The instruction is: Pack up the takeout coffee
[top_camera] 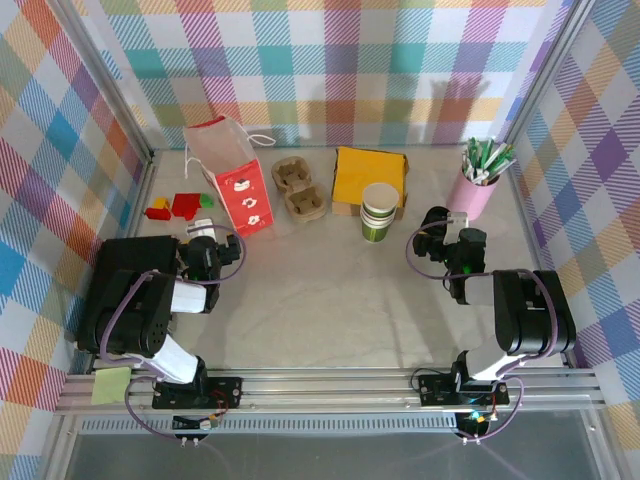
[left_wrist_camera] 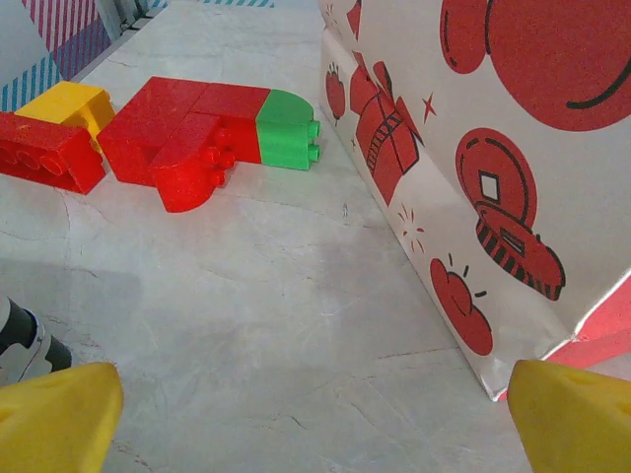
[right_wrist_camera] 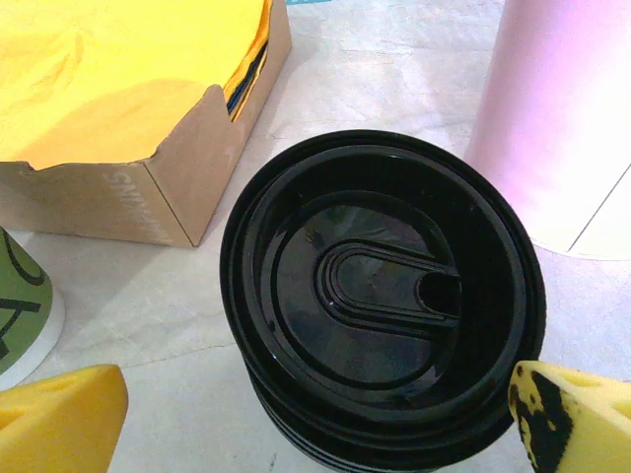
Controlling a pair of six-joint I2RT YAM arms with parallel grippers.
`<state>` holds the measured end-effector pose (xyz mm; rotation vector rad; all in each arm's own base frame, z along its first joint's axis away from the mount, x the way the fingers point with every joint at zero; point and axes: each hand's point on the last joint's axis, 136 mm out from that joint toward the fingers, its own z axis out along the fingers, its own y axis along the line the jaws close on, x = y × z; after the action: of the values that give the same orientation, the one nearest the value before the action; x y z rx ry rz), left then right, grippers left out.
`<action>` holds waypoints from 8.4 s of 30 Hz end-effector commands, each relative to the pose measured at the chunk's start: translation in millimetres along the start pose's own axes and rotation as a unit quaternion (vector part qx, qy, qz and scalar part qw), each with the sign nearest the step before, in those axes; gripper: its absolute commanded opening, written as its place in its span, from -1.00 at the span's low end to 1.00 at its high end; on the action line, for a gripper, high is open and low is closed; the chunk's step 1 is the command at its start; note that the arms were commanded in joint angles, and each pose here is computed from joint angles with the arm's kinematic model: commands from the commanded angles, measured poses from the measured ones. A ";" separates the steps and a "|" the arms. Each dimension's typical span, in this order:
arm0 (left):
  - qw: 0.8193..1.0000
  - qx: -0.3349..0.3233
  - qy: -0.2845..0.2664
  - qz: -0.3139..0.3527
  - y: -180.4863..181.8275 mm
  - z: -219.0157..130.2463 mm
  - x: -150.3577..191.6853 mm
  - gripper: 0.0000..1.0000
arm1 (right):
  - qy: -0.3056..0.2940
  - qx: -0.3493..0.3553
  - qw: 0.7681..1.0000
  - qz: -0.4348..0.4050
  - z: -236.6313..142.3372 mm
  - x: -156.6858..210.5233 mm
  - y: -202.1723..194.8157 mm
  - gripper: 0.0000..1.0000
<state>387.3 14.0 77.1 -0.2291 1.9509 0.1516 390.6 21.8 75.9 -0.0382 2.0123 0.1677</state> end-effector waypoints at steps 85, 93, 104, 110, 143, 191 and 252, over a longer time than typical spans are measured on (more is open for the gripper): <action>0.946 0.260 0.173 -0.086 -122.7 -195.0 -125.5 0.99 | 0.346 0.102 0.927 0.101 -12.1 -117.6 122.8 -0.84; 0.949 0.258 0.148 -0.099 -111.4 -210.4 -142.5 0.99 | 0.304 0.074 0.946 0.086 -42.9 -169.6 128.1 -0.96; 0.958 0.243 0.117 -0.094 -92.5 -225.9 -157.0 0.99 | 0.270 -0.006 0.960 0.078 -114.8 -223.5 166.3 -0.97; 0.960 0.243 0.109 -0.088 -89.0 -228.9 -157.0 0.99 | 0.274 -0.070 0.957 0.065 -149.9 -213.1 210.3 -0.97; 0.949 0.268 0.129 -0.108 -105.4 -215.0 -132.1 0.99 | 0.376 -0.033 0.926 0.002 -105.6 31.4 253.2 -0.89; 0.948 0.276 0.121 -0.099 -110.3 -214.9 -142.1 0.99 | 0.315 0.222 0.920 0.076 28.6 -53.6 17.4 0.12; 0.947 0.280 0.125 -0.098 -114.4 -210.9 -137.6 0.99 | 0.370 0.242 0.893 0.091 34.0 -27.3 -0.9 -0.51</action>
<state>275.1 -124.3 276.4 -0.0906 2.1514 -0.5538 440.5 27.2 75.8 0.4422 2.7680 -0.3007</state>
